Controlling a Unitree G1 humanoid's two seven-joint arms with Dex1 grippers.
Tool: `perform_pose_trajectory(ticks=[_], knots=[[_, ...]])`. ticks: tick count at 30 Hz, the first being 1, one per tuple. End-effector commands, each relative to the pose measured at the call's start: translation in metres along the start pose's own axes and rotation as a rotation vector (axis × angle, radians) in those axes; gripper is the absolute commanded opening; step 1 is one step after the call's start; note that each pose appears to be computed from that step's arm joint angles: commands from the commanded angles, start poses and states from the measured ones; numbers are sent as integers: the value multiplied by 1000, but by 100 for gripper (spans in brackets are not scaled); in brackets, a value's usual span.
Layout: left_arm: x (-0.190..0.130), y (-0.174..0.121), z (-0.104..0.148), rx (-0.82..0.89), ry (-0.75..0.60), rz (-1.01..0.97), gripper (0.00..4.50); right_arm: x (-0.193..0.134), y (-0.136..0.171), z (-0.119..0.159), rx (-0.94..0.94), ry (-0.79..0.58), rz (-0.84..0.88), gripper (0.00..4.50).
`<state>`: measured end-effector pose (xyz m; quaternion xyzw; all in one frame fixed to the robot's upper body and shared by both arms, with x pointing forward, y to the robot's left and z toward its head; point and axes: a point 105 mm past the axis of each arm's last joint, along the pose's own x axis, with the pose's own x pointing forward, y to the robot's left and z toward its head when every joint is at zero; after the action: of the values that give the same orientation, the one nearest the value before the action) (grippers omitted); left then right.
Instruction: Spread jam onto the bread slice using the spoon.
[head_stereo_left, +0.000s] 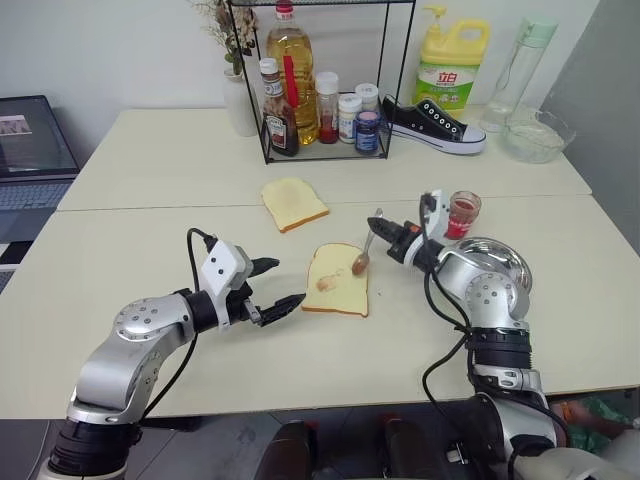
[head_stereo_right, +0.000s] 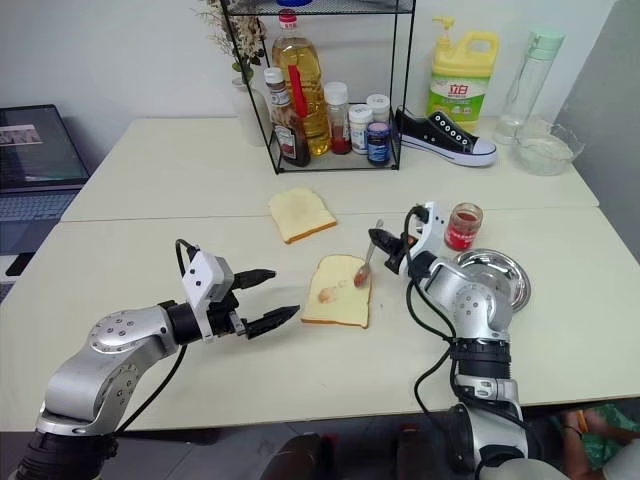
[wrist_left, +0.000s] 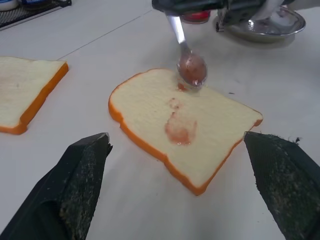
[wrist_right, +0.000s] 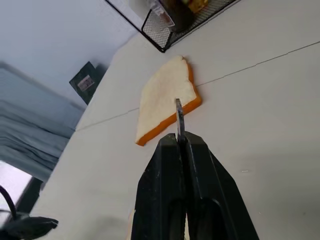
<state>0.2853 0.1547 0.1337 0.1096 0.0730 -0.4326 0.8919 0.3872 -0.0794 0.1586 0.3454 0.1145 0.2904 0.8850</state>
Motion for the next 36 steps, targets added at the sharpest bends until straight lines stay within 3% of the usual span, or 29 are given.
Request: perform_pose_trajectory(ticks=[1,6,12,26,36], knots=[[2,-1,10,40,-32,-11,450,1,-4,17,65,-68,-12,2],[4,-2,11,42,-35,-16,450,6,-27,8,107,-64,-92,2],[5,-3,12,41,-38,-19,450,10,-33,-4,136,-55,-119,2],[5,-3,11,37,-43,-12,450,12,-15,-1,156,-64,-60,2],[5,-4,11,38,-47,-15,450,18,-2,-22,120,-18,-29,2]])
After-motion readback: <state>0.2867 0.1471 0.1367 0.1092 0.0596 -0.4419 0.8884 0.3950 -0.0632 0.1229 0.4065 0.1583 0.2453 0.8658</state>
